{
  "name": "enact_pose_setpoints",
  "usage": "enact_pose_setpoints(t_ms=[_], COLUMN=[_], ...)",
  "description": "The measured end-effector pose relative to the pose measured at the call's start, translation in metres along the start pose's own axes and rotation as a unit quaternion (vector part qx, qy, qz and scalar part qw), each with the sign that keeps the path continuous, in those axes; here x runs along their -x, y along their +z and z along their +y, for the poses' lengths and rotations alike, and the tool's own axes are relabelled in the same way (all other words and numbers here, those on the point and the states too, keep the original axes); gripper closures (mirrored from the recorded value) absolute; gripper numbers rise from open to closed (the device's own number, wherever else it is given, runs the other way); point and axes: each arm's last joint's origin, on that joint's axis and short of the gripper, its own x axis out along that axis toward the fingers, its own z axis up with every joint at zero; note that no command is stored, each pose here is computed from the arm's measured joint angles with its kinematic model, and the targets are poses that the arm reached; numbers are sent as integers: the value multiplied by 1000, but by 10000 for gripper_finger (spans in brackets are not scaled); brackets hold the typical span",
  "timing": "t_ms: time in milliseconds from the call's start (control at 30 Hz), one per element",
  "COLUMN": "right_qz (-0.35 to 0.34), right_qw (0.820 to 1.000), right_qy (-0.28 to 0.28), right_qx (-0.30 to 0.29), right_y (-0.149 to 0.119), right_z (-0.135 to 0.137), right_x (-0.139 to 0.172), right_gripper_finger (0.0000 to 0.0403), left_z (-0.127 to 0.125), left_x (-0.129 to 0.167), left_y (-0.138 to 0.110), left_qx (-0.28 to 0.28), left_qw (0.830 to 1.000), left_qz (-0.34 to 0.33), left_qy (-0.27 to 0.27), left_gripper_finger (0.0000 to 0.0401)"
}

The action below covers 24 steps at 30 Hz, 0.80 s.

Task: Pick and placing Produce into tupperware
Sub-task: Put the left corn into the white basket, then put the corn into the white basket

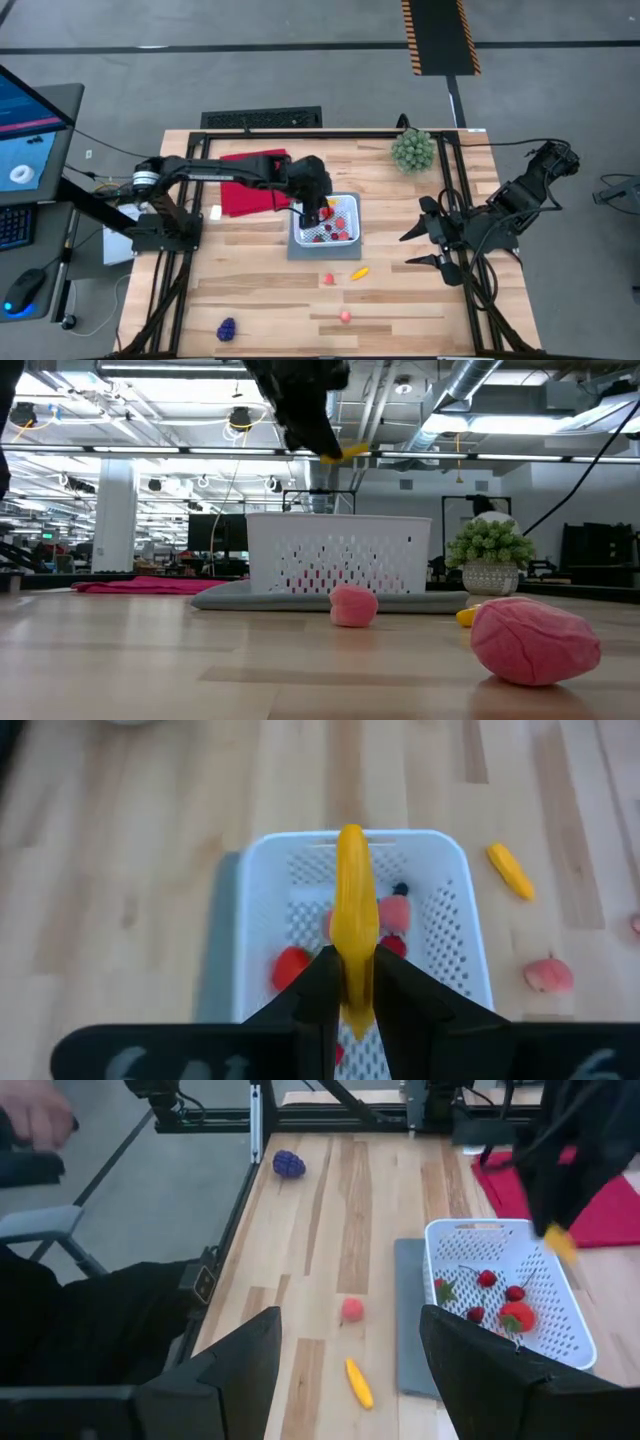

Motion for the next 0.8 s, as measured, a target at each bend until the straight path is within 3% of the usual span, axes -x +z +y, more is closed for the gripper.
enact_pose_setpoints(t_ms=[167, 533, 800], right_qz=[-1, 1, 1], right_qw=[1000, 1000, 1000], right_qy=[1, 0, 1], right_qx=[1, 1, 1], right_y=[0, 0, 0], right_z=[0, 0, 0], right_x=[0, 0, 0], right_gripper_finger=[138, 138, 138], left_z=[2, 12, 17], left_x=[-36, -96, -93], left_y=[-10, -34, -29], left_qx=[-9, 12, 5], left_qw=[998, 991, 995], left_qz=[46, 125, 99], left_qy=[-39, -38, -34], left_gripper_finger=[356, 350, 294])
